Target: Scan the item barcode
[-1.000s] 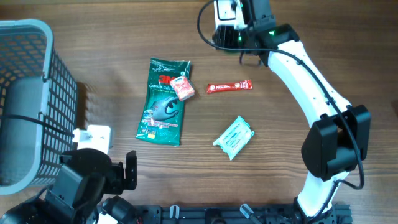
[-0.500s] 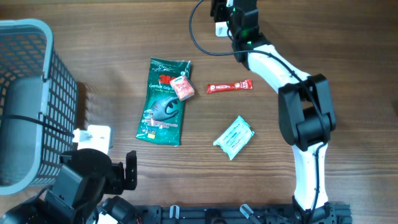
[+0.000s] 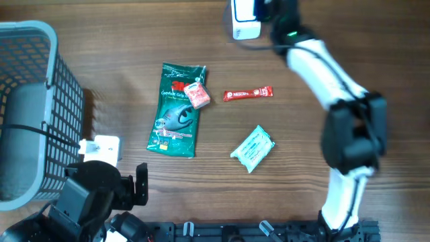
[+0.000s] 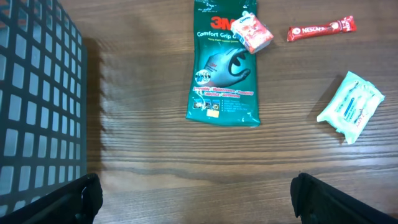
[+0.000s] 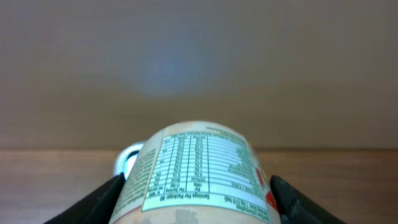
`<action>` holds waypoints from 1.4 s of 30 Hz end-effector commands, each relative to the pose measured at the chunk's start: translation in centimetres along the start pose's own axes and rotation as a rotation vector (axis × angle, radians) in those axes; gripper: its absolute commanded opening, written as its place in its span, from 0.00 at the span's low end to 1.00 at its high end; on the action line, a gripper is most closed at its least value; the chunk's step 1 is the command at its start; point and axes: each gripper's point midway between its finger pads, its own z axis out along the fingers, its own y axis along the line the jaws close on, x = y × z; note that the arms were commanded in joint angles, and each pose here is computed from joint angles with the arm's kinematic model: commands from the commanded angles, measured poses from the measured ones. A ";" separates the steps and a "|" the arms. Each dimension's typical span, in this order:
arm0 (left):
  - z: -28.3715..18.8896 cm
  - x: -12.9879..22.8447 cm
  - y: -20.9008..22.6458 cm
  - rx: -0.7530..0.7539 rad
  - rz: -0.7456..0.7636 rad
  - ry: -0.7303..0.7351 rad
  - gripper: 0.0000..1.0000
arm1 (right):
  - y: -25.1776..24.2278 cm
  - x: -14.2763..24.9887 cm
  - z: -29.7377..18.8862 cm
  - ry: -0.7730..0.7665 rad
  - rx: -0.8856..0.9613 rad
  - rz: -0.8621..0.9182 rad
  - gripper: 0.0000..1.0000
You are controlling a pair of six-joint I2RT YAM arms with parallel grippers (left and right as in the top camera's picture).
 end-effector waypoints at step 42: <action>-0.2 -0.2 0.2 -0.006 -0.019 -0.013 1.00 | -25.9 13.7 -11.1 0.726 0.119 0.643 0.94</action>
